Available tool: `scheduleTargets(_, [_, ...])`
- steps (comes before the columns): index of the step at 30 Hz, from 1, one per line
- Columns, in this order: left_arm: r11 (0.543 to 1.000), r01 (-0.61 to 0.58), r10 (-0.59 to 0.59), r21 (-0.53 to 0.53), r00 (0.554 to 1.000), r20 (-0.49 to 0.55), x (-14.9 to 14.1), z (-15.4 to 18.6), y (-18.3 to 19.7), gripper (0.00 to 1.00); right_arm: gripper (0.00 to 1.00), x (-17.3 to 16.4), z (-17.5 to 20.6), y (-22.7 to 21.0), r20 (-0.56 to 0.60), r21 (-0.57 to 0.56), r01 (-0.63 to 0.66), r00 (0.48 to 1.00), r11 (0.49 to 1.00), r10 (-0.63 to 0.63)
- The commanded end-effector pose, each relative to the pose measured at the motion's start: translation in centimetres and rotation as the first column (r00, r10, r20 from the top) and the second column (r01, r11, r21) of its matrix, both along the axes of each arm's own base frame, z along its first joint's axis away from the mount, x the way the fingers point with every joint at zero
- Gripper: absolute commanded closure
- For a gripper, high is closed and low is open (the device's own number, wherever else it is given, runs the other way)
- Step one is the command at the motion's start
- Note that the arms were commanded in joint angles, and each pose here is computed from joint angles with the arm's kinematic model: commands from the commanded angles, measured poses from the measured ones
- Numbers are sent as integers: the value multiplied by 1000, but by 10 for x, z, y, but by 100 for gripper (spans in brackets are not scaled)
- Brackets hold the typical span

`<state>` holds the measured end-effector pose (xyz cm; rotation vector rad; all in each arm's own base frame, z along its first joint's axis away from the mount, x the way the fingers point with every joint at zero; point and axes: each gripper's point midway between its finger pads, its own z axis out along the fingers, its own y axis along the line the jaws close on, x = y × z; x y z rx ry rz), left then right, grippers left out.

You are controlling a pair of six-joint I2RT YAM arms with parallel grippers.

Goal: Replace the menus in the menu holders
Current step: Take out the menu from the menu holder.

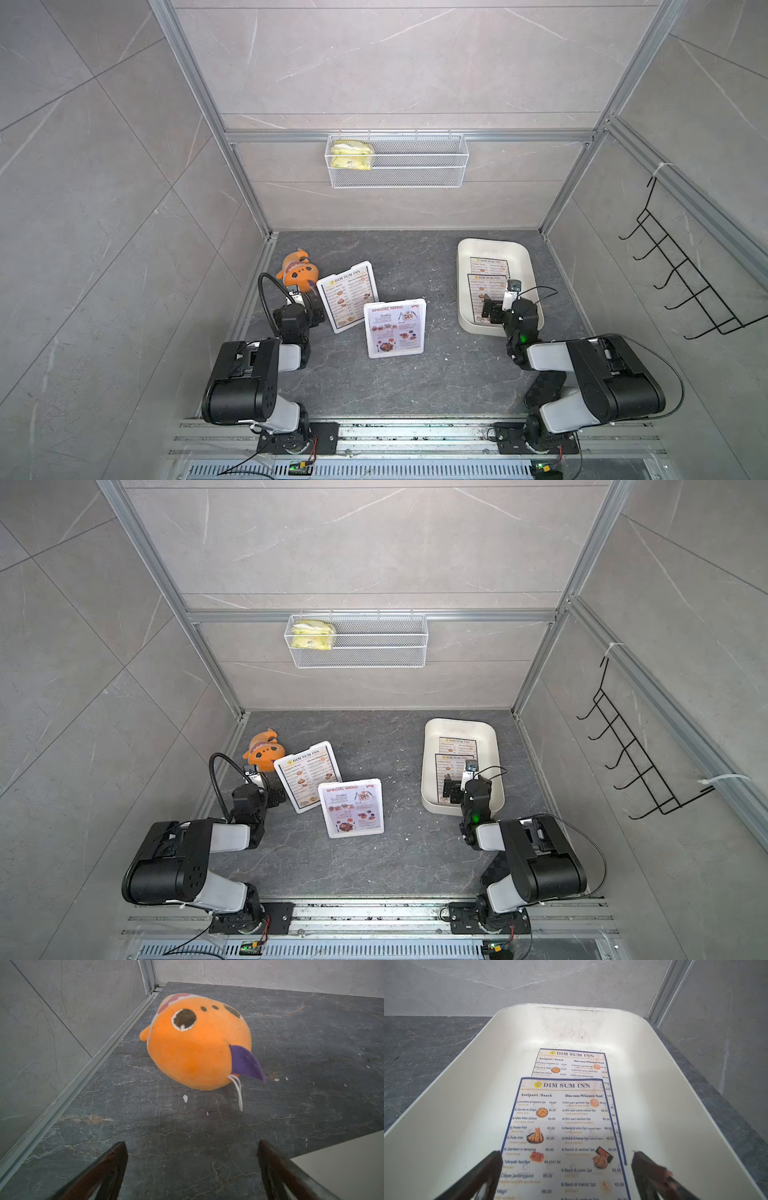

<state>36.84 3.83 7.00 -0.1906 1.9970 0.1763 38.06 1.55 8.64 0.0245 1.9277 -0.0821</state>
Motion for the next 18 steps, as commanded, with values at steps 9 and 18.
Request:
scheduleTargets(9, [1000, -2, 1, 25, 998, 64, 12, 18, 1, 0, 0, 7, 8, 4, 28, -8, -19, 999, 1000, 19])
scheduleTargets(18, [1000, -2, 0, 25, 998, 64, 12, 18, 1, 0, 0, 7, 8, 4, 29, -7, -18, 999, 1000, 18])
